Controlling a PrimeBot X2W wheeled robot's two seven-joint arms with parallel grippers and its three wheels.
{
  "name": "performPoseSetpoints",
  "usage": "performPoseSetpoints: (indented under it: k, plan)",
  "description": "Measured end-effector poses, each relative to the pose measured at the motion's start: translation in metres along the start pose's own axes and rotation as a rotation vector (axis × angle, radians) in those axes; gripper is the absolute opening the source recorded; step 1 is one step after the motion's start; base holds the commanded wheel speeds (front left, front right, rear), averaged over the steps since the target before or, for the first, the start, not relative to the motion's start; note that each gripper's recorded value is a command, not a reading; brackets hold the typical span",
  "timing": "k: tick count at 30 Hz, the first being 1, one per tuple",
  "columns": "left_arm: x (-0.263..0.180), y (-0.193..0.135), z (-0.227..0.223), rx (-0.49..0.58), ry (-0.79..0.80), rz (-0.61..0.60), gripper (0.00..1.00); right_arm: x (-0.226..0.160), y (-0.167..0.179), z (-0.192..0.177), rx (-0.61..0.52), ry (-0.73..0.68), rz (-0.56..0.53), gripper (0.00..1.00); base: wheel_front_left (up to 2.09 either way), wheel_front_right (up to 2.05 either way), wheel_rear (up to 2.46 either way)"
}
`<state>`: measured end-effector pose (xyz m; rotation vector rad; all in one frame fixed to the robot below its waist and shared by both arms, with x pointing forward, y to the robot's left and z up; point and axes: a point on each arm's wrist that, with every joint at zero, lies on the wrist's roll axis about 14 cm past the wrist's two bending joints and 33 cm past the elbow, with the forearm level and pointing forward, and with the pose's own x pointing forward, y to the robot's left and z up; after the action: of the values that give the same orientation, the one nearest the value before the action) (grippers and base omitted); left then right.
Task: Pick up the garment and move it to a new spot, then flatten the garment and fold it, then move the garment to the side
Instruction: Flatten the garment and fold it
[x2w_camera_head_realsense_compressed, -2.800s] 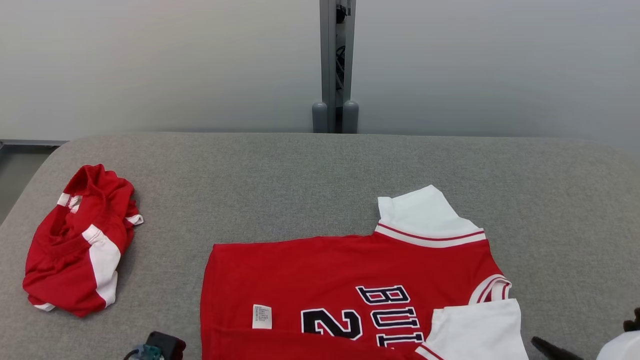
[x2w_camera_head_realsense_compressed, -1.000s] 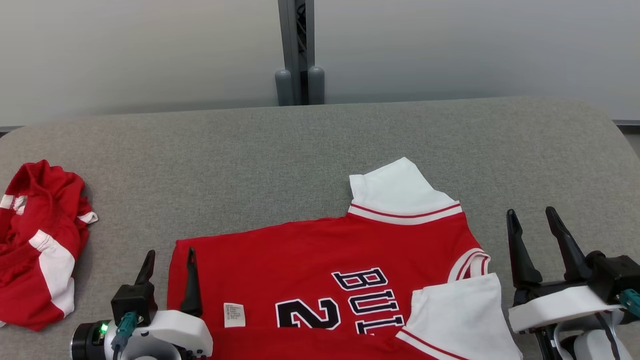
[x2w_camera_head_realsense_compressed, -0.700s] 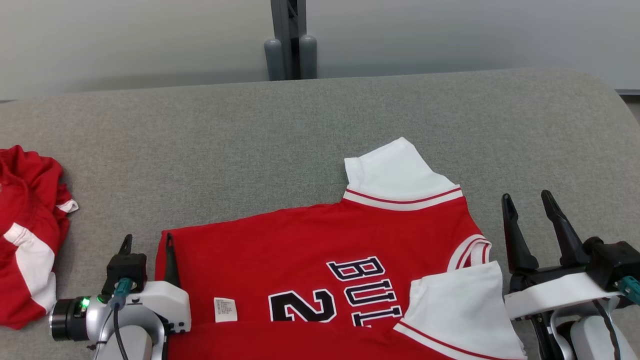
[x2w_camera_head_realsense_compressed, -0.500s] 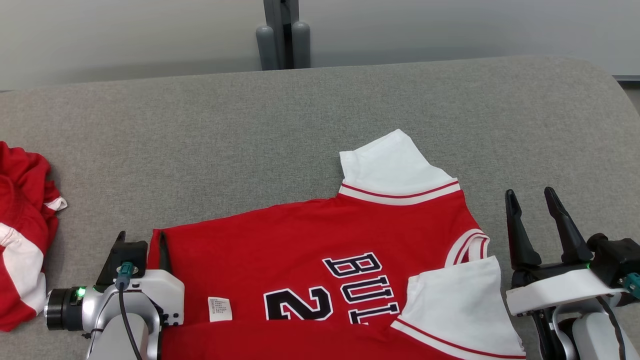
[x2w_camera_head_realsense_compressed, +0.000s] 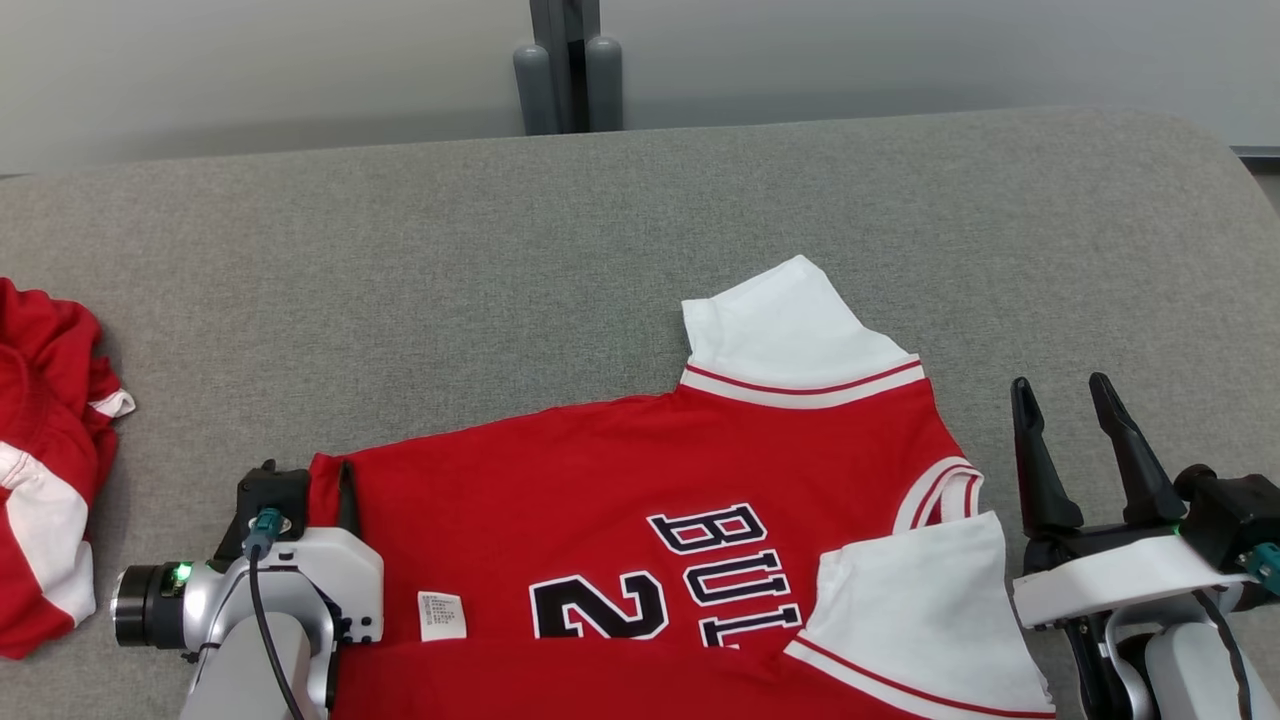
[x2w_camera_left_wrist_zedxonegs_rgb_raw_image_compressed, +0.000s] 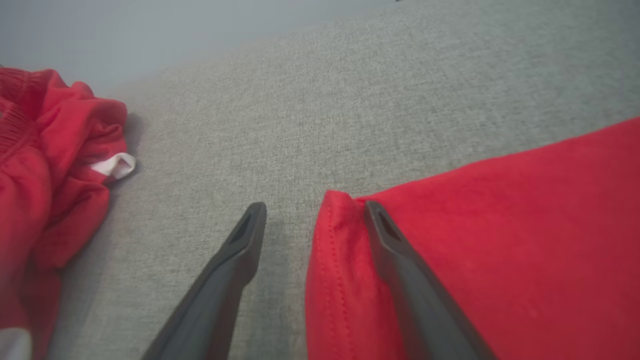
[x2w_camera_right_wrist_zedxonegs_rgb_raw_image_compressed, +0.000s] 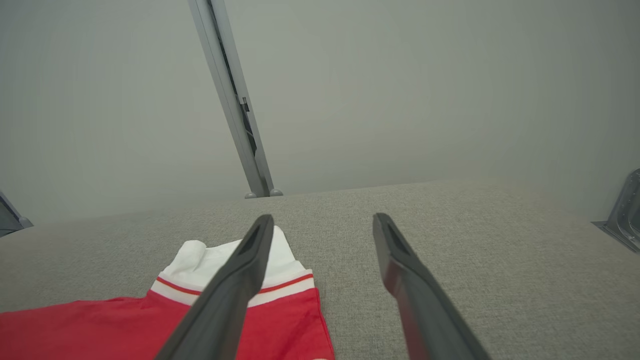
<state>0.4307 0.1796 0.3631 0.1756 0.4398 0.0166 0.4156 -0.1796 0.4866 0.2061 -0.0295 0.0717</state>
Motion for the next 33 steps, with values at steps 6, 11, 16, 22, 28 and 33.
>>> performPoseSetpoints:
  k: [6,11,16,22,28,33]
  plan:
    - [-0.001,-0.004,0.001,-0.048,0.005,-0.009,0.00,0.002,0.002,0.000,-0.002,0.001,0.007,1.00,0.00,0.00,0.00]
    - [-0.003,-0.003,0.010,-0.079,-0.024,-0.003,0.00,0.002,0.002,-0.005,-0.005,0.017,0.009,1.00,0.00,0.00,0.00]
    - [-0.007,-0.001,0.025,-0.104,-0.084,-0.005,0.00,0.011,0.006,-0.009,0.006,0.029,0.021,1.00,0.00,0.00,0.00]
    - [-0.010,-0.006,0.029,-0.105,-0.107,-0.030,0.00,0.052,0.014,-0.017,-0.043,0.090,0.096,1.00,0.00,0.00,0.00]
    - [-0.008,-0.007,0.027,-0.088,-0.107,-0.044,0.00,0.108,0.028,-0.030,-0.080,0.262,0.169,1.00,0.00,0.00,0.00]
    - [-0.007,-0.011,0.028,-0.103,-0.110,-0.066,0.00,0.136,0.039,-0.057,-0.105,0.438,0.209,1.00,0.00,0.00,0.00]
